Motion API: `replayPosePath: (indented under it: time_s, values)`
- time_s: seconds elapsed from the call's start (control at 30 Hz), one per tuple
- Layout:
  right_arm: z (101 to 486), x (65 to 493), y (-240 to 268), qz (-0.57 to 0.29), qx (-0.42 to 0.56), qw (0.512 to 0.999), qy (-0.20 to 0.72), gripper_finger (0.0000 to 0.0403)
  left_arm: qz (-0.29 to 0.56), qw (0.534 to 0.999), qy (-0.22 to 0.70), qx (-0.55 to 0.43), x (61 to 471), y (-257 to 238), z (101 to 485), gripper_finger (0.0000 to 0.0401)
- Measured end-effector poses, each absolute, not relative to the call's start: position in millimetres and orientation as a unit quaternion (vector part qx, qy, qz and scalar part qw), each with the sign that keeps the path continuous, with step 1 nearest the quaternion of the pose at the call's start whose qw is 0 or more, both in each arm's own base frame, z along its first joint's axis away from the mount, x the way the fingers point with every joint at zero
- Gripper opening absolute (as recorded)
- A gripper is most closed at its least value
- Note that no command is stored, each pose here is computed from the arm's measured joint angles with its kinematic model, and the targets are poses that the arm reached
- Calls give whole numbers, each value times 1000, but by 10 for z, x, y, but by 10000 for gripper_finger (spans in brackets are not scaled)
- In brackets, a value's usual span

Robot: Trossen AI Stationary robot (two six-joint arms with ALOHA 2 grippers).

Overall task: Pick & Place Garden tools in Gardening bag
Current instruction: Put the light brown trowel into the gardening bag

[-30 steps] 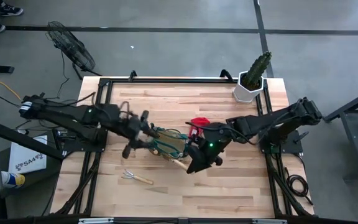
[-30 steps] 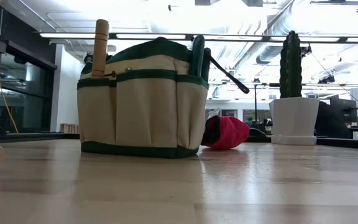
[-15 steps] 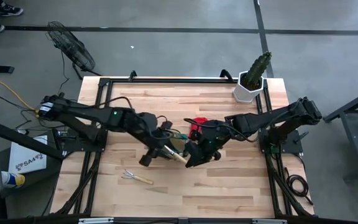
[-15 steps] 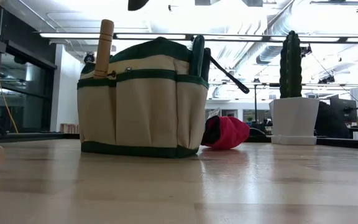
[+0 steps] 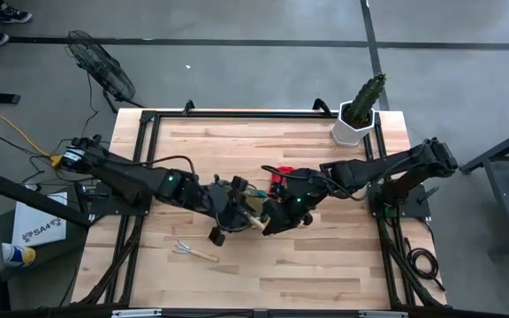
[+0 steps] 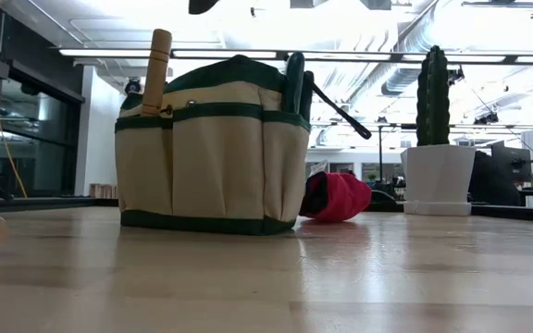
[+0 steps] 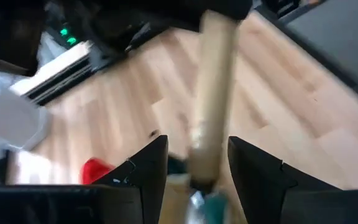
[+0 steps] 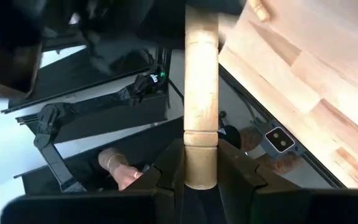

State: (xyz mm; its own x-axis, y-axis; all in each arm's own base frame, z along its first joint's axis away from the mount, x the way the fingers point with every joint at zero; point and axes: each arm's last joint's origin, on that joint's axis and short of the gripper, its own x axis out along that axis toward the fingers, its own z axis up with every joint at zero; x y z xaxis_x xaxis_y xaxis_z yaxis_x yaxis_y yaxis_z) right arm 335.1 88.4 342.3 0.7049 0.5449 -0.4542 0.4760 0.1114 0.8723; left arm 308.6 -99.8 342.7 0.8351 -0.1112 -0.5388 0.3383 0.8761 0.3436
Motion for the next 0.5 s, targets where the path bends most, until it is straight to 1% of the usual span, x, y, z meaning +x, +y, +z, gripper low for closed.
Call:
replayPosePath:
  time_s: [0.27, 0.5]
  values:
    - [3432, 3355, 887, 33, 665, 641, 381, 58, -122, 929, 266, 227, 3161, -1025, 3351, 161]
    - [3422, 3351, 884, 29, 662, 643, 383, 58, -129, 933, 251, 223, 3170, -1039, 3378, 160]
